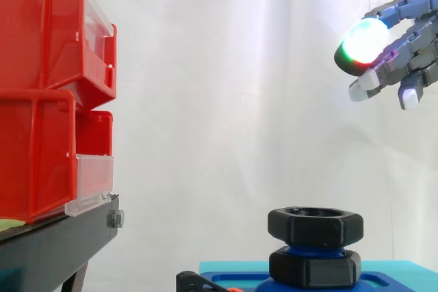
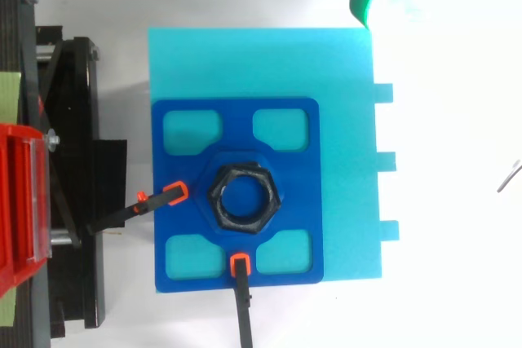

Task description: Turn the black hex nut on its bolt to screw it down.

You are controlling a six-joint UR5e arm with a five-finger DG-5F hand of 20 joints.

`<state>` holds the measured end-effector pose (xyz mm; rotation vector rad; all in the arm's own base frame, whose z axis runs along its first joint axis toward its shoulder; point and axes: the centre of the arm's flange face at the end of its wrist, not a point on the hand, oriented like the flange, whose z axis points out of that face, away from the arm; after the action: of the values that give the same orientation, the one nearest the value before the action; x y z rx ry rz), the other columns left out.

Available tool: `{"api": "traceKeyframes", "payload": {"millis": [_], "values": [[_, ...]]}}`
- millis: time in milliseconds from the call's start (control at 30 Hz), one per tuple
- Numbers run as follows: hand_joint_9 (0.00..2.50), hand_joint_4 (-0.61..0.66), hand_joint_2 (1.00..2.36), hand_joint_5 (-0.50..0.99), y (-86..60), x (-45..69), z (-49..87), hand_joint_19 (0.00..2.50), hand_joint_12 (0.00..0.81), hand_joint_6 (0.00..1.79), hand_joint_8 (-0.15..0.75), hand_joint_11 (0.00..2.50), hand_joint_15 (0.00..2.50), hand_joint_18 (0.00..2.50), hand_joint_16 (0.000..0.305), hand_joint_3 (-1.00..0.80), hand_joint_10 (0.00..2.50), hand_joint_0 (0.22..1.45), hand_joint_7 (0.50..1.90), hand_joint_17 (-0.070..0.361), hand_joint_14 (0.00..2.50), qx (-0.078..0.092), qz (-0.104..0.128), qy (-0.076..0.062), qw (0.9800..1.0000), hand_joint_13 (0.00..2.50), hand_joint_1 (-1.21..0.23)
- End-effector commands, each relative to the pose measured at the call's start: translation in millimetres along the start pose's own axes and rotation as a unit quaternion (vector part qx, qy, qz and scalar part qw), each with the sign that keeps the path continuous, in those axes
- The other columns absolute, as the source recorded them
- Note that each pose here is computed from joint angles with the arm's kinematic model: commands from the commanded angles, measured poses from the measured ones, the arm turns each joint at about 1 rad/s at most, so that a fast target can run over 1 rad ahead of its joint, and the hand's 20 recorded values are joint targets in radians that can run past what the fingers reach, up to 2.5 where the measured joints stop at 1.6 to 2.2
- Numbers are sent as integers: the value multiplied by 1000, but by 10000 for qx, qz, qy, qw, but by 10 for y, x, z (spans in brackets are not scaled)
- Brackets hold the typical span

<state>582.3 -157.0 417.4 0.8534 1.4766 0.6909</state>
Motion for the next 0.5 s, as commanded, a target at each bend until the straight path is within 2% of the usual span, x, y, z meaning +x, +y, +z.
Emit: {"api": "traceKeyframes", "payload": {"millis": [0, 67, 167, 467], "values": [[547, 195, 1003, -185, -5, 3, -8, 587, 306, 502, 212, 0, 0, 449, 46, -472, 0, 550, 719, 104, 0, 31, -1, 20, 10000, 347, -502], [549, 195, 1003, -185, -37, 16, -32, 587, 306, 502, 213, 0, 0, 452, 46, -472, 0, 550, 722, 104, 0, 142, 19, 102, 9998, 348, -501], [551, 196, 1003, -185, -34, 26, -47, 587, 305, 502, 212, 0, 0, 449, 46, -471, 2, 550, 719, 103, 0, 179, 16, 144, 9997, 352, -501], [552, 201, 1003, -181, -28, 17, -36, 587, 300, 502, 208, 0, 0, 458, 45, -471, 0, 552, 723, 102, 0, 146, -13, 96, 9998, 362, -502]]}}
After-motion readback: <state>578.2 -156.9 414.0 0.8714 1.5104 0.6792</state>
